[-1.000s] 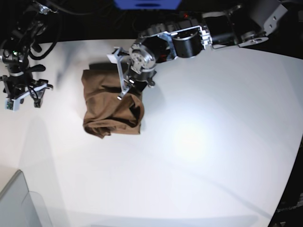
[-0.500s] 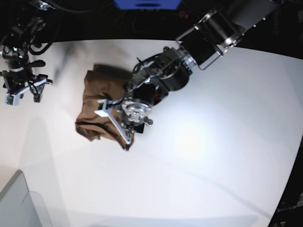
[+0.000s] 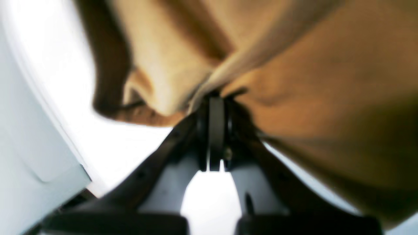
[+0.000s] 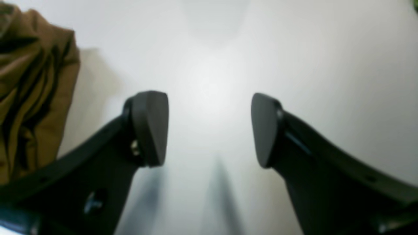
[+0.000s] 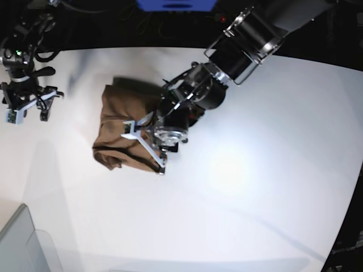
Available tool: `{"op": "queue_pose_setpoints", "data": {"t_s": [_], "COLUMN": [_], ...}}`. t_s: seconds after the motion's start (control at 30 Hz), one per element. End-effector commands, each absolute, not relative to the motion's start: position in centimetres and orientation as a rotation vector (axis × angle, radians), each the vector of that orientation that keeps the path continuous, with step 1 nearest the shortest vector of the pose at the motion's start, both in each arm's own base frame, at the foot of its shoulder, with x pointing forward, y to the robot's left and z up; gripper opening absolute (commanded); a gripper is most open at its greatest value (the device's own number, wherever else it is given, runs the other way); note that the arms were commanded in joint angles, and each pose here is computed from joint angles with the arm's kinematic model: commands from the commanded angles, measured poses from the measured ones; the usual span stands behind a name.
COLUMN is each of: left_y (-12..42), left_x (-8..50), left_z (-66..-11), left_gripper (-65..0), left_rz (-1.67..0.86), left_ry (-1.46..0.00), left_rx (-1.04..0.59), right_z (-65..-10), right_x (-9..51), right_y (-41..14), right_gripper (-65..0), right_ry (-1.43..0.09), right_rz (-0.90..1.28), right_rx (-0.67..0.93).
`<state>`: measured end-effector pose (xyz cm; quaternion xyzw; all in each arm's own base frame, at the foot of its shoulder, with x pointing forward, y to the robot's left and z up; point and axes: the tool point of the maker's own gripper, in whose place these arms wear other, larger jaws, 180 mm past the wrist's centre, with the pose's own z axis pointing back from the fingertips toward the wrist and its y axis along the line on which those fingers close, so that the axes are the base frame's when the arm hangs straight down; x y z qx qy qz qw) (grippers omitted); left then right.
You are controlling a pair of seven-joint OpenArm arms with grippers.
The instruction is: Layout the t-shirt on the table in an organized manner, then fold the t-shirt properly
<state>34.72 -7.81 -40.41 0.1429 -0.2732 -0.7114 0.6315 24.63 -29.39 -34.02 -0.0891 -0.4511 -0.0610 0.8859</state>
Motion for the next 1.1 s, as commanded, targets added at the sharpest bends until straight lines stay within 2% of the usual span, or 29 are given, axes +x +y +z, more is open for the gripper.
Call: {"op": "queue_pose_setpoints", "data": {"t_s": [0.0,0.13,0.27,0.33,0.43,0.63,0.73,0.93,1.07], "left_y": [-8.9,-8.9,-5.5,-2.3,3.6,14.4,18.0,20.6,21.2], "left_x": [36.1,36.4,37.2,37.1,36.4,34.1,32.7,29.3,26.9], "left_z": [-37.4,-32.8,-29.6,-29.6,-30.1,-30.9,-30.6,-31.7,-33.2], "left_gripper": [-64.9,-64.9,-64.9,-64.9,-64.9,-64.9,-64.9,-64.9,-64.9], "left_rz": [-1.592,-1.527,-1.447,-1.427,-1.384,-1.171,-1.086,-1.043,-1.042], "left_ry": [-0.721,-0.837,-0.849,-0.803,-0.702,-0.55,-0.512,-0.441,-0.386], "left_rx": [0.342,0.401,0.546,0.627,0.749,0.813,0.838,0.83,0.8], "right_z": [-32.3,-32.0,-32.4,-32.7,-32.8,-33.2,-34.3,-37.9,-38.5], "right_x": [25.7,25.4,25.1,25.0,25.4,26.7,27.1,25.5,25.0], "right_y": [-28.0,-24.0,-20.8,-20.1,-18.8,-13.5,-12.6,-13.1,-14.0], "right_gripper": [-24.9,-25.1,-25.4,-27.6,-35.3,-50.7,-56.2,-58.7,-58.7], "right_ry": [-1.007,-1.015,-1.019,-1.019,-1.028,-1.032,-1.008,-0.905,-0.883], "right_rz": [-0.082,0.071,0.123,0.103,0.085,0.177,0.18,0.161,0.177], "right_rx": [-0.162,-0.081,0.004,0.025,0.063,0.194,0.225,0.249,0.229]}}
